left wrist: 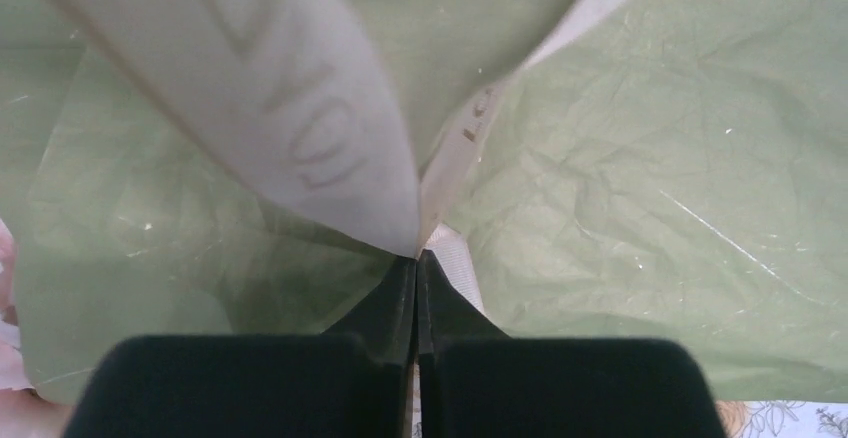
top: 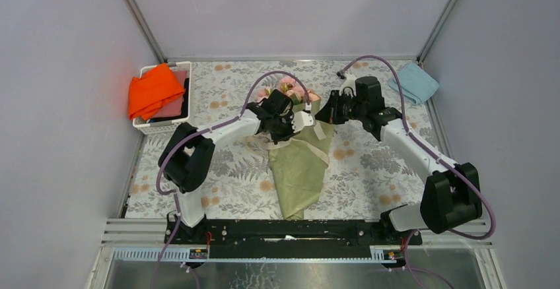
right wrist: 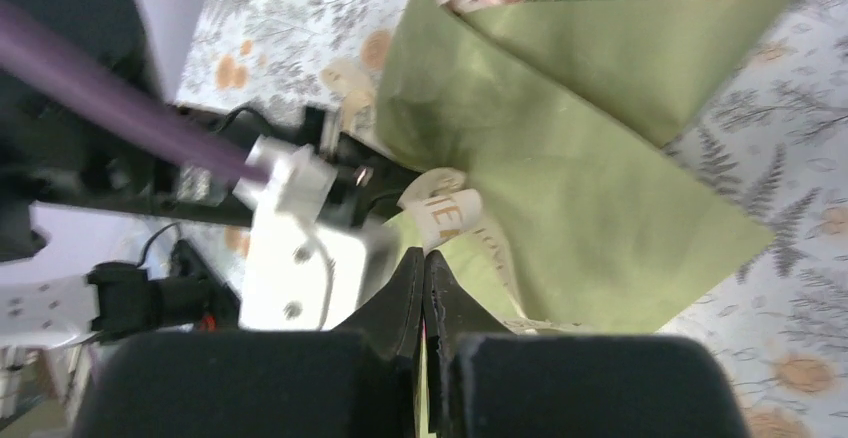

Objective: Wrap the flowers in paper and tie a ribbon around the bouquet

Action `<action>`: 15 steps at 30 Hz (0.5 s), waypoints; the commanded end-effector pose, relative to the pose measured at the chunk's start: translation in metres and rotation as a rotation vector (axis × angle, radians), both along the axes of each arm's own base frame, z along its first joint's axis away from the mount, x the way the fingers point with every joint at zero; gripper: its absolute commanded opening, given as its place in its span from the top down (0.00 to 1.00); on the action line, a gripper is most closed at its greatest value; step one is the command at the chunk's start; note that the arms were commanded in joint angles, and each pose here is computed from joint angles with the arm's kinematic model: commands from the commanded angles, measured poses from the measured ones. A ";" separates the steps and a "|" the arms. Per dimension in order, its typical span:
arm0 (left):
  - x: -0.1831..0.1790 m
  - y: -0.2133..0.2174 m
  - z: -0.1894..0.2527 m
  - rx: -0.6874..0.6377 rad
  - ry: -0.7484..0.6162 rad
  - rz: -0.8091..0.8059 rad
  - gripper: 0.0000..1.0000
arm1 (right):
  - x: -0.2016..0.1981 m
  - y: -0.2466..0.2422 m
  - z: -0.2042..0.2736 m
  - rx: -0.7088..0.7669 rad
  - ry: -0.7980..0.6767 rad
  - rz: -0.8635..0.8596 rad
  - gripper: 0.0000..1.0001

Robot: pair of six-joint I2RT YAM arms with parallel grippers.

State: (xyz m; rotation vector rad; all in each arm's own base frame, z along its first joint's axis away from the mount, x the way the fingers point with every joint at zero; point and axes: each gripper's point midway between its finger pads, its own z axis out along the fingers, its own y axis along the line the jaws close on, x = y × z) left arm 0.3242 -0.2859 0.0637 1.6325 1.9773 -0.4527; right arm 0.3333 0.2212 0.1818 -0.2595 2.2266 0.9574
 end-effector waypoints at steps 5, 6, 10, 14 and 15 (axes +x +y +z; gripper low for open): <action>0.047 -0.013 0.040 -0.183 -0.017 0.174 1.00 | -0.057 0.012 0.005 0.198 0.100 0.069 1.00; 0.054 -0.013 0.049 -0.221 -0.017 0.207 1.00 | -0.064 0.013 0.001 0.209 0.110 0.073 1.00; 0.071 -0.016 0.079 -0.322 -0.018 0.261 1.00 | -0.097 0.038 -0.032 0.227 0.193 0.138 1.00; 0.062 -0.025 0.098 -0.371 0.031 0.233 1.00 | -0.101 0.066 -0.061 0.188 0.237 0.176 1.00; 0.059 -0.026 0.103 -0.382 0.042 0.228 1.00 | -0.092 0.067 -0.068 0.163 0.228 0.147 1.00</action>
